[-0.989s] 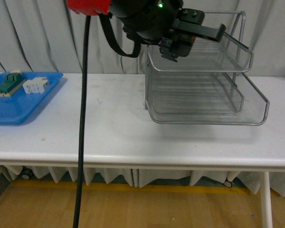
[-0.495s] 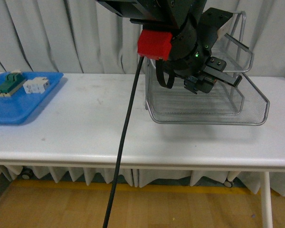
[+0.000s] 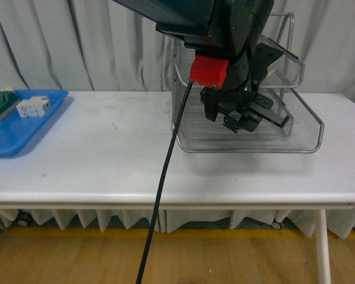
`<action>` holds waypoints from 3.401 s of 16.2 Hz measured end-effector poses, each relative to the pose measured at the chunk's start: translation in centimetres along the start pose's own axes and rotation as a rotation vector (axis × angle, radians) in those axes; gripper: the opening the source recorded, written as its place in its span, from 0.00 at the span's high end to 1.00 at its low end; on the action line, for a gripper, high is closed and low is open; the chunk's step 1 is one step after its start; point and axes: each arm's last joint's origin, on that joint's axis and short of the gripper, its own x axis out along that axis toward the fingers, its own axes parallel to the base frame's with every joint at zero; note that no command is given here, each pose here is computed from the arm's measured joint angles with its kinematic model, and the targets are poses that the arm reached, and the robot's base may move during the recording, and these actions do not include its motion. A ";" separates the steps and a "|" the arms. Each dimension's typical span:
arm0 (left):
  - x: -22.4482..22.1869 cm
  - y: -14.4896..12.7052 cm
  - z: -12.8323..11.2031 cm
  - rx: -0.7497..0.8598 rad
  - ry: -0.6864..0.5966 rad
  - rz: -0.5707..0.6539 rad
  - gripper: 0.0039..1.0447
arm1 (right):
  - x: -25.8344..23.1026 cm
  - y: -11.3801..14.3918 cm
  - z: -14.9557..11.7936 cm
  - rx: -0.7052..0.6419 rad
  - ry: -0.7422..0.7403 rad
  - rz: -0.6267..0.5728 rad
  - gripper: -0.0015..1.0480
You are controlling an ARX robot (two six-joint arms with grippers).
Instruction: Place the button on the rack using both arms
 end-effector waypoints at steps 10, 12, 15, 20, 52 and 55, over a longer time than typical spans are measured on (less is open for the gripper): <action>-2.0 1.2 0.6 -0.176 -0.093 -0.042 0.06 | 0.0 0.0 0.0 0.000 0.000 0.000 0.06; -5.6 2.4 1.7 -0.212 -0.185 -0.036 0.06 | 0.0 0.0 0.0 0.000 0.000 0.000 0.06; -10.7 4.0 0.9 -0.269 -0.325 -0.029 0.06 | 0.0 0.0 0.0 0.000 0.000 0.000 0.06; -19.3 7.7 -4.9 -0.405 -0.577 0.222 0.12 | 0.0 0.0 0.0 0.000 0.000 0.000 0.06; -32.5 -0.2 -33.0 -0.503 -0.709 0.625 0.99 | 0.0 0.0 0.0 0.000 0.000 0.000 0.06; -32.8 -0.5 -33.2 -0.503 -0.708 0.625 0.99 | 0.0 0.0 0.0 0.000 0.000 0.000 0.06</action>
